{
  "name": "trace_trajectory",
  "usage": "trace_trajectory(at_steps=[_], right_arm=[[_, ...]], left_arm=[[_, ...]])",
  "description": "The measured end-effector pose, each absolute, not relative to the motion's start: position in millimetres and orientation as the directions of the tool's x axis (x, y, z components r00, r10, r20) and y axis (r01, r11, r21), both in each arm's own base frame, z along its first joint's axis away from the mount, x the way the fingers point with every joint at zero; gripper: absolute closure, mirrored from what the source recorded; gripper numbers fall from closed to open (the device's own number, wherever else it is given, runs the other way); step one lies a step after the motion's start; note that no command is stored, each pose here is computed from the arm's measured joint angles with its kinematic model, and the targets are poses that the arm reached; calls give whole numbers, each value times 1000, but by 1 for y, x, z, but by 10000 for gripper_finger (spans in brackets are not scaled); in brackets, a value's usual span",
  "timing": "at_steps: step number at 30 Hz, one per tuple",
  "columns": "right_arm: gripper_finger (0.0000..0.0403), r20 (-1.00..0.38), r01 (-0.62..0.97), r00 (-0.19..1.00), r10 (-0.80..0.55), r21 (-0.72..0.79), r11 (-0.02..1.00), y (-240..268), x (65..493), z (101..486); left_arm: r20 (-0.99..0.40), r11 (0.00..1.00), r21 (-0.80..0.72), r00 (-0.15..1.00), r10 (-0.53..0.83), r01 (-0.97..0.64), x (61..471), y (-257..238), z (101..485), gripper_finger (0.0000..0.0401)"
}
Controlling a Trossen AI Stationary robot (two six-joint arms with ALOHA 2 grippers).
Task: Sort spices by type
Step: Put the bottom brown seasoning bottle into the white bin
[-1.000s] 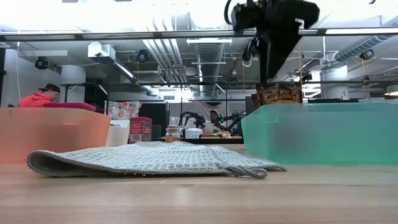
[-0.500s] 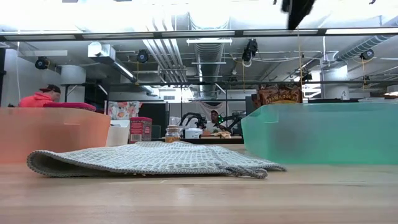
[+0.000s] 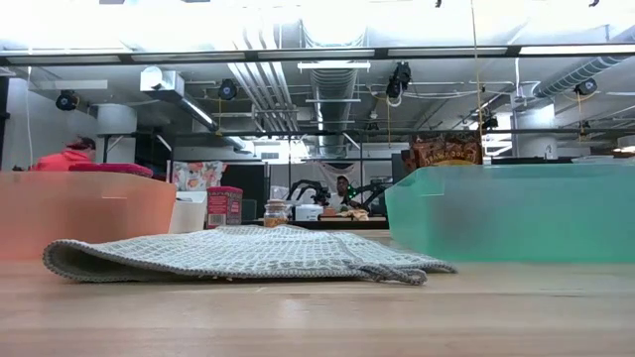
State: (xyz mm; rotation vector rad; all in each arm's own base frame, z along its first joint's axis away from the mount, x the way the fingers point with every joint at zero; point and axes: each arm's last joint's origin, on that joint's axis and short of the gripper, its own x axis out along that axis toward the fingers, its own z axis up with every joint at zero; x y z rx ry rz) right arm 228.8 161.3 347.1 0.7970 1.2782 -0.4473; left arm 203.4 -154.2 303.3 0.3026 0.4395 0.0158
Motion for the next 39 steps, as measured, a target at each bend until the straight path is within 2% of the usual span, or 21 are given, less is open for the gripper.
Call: trace_trajectory(at_steps=[3, 12, 18, 23, 28, 34, 39], right_arm=[[206, -964, 761, 228, 139, 265, 592, 183, 218, 342], [206, -985, 917, 135, 108, 166, 364, 243, 186, 314], [206, -996, 955, 75, 46, 85, 283, 271, 180, 286], [203, -999, 970, -25, 36, -16, 243, 276, 180, 273], [171, -995, 973, -90, -38, -96, 211, 267, 174, 258], [119, -988, 973, -127, -91, -142, 180, 252, 172, 242], [92, -984, 974, -143, -111, -159, 160, 244, 173, 235]], left_arm=[[-392, 938, 343, 914, 102, 43, 202, -152, 310, 170], [-319, 928, 370, 945, 78, 48, 193, -143, 343, 170], [-292, 904, 425, 951, 102, 33, 189, -139, 348, 170], [-260, 899, 437, 961, 98, 27, 188, -138, 362, 170], [-250, 901, 432, 965, 84, 33, 188, -138, 369, 170], [-248, 895, 445, 965, 81, 39, 187, -137, 371, 170], [-243, 896, 442, 967, 78, 39, 186, -136, 373, 170]])
